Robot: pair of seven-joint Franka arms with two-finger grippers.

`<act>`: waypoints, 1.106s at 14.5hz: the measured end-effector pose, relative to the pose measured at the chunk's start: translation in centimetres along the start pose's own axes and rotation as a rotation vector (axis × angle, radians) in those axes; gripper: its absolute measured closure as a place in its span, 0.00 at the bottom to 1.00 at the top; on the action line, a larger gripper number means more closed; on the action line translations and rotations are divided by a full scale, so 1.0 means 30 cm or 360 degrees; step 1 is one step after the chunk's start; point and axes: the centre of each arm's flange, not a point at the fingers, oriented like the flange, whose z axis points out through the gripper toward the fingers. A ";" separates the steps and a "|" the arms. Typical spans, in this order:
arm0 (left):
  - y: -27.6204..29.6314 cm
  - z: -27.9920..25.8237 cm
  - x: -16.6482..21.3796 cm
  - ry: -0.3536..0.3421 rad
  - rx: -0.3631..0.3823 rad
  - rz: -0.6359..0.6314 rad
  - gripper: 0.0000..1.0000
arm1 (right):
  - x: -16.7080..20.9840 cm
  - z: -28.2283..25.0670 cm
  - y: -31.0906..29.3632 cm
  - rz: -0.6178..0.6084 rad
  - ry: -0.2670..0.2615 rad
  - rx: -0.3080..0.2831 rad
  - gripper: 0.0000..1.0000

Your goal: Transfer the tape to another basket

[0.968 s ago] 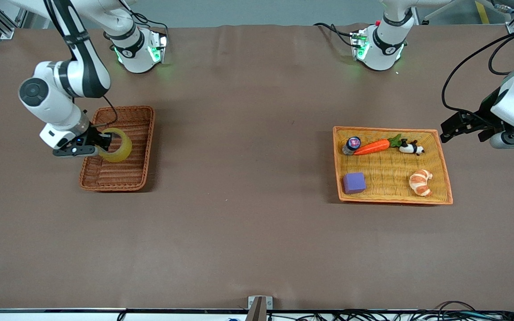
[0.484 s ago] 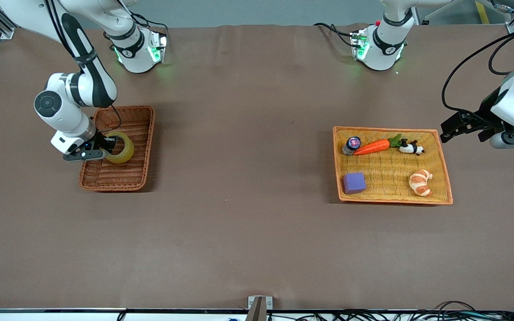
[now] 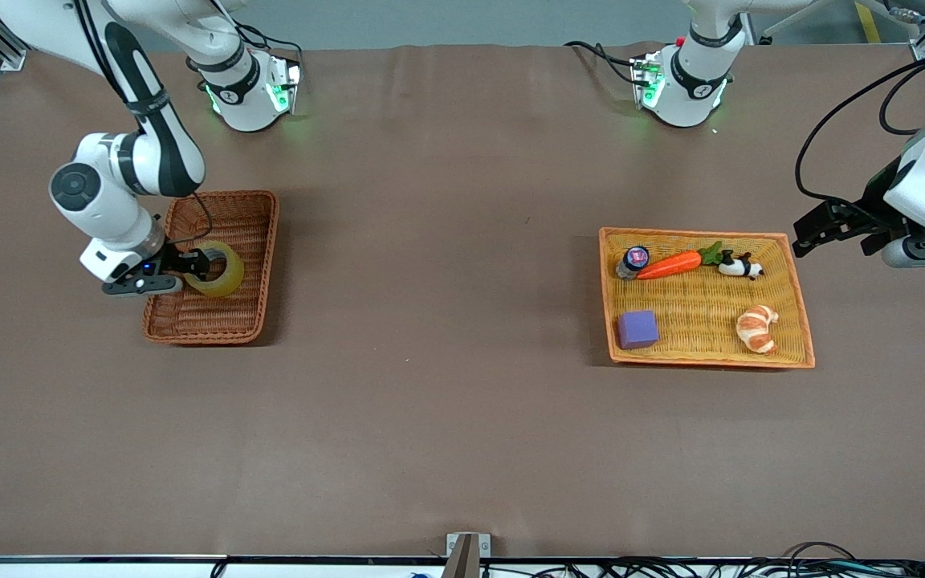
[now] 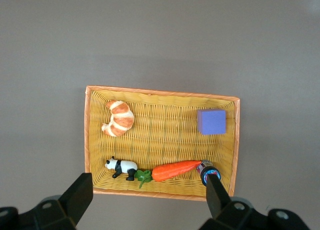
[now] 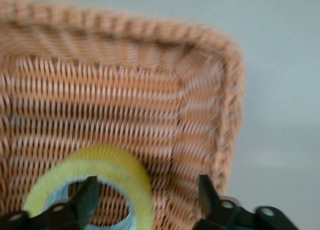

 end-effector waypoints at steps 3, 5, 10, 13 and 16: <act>-0.001 -0.002 0.001 0.0002 0.0000 -0.0005 0.00 | 0.081 -0.161 0.049 0.0030 0.0070 -0.0002 0.00; -0.003 -0.015 0.003 0.0015 -0.0001 -0.0007 0.00 | 0.154 -0.318 0.078 0.0039 0.0031 0.0004 0.00; -0.010 -0.041 -0.009 -0.0019 0.0002 -0.0012 0.00 | 0.328 -0.878 0.097 0.0029 -0.0029 -0.0003 0.00; -0.011 -0.070 -0.034 -0.0038 0.0005 -0.0011 0.00 | 0.338 -1.064 0.148 0.0120 0.0004 0.0047 0.00; -0.009 -0.089 -0.054 -0.0056 0.0006 -0.0006 0.00 | 0.312 -1.195 0.176 0.0191 -0.0016 0.0104 0.00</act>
